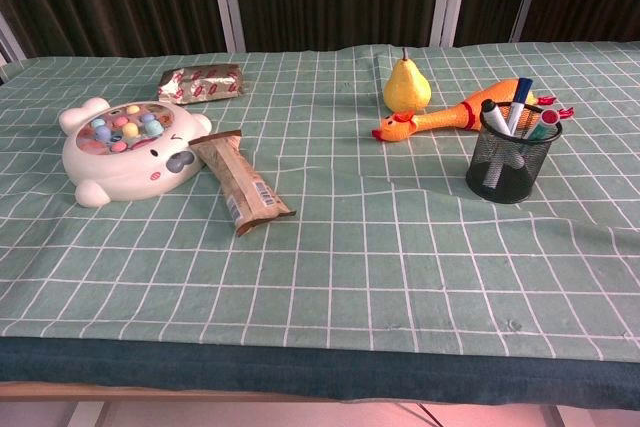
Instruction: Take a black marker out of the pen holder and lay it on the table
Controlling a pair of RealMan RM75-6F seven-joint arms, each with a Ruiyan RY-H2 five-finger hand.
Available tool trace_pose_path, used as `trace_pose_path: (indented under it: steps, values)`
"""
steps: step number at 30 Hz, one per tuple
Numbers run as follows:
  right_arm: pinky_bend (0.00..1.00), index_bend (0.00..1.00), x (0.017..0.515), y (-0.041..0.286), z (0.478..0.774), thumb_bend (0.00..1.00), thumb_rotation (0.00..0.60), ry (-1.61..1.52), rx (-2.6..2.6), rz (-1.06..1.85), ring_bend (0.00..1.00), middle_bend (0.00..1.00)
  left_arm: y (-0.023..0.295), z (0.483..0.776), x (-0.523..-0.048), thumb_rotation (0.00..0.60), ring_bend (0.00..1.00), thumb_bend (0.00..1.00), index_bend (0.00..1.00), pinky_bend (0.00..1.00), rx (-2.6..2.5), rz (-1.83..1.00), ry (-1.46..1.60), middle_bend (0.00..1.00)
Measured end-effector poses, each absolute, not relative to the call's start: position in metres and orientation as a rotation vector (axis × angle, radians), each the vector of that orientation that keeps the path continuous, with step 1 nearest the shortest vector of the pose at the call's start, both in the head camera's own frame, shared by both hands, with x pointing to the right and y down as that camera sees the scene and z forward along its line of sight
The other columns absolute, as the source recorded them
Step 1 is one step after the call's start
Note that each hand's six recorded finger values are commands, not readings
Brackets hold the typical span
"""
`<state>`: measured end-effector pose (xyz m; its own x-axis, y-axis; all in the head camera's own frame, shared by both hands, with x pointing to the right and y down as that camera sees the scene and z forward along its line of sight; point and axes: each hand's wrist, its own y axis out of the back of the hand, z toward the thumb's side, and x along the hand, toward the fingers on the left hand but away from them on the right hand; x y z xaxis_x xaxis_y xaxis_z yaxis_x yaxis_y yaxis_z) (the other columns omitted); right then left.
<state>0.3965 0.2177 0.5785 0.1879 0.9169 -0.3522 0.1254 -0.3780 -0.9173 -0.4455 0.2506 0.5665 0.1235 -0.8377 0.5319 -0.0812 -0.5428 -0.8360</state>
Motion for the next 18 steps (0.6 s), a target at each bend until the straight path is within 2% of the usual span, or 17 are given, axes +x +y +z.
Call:
trace_pose_path:
  steps: [11, 18]
  values:
    - [0.25, 0.25, 0.393, 0.218, 0.579, 0.21, 0.6, -1.011, -1.696, 1.261, 0.2, 0.27, 0.25, 0.565, -0.446, 0.6, 0.12, 0.46, 0.27, 0.34, -1.76, -1.474, 0.902, 0.17]
    - [0.26, 0.26, 0.371, 0.202, 0.579, 0.21, 0.6, -0.965, -1.745, 1.245, 0.22, 0.27, 0.249, 0.561, -0.449, 0.6, 0.12, 0.46, 0.27, 0.35, -1.761, -1.47, 0.933, 0.16]
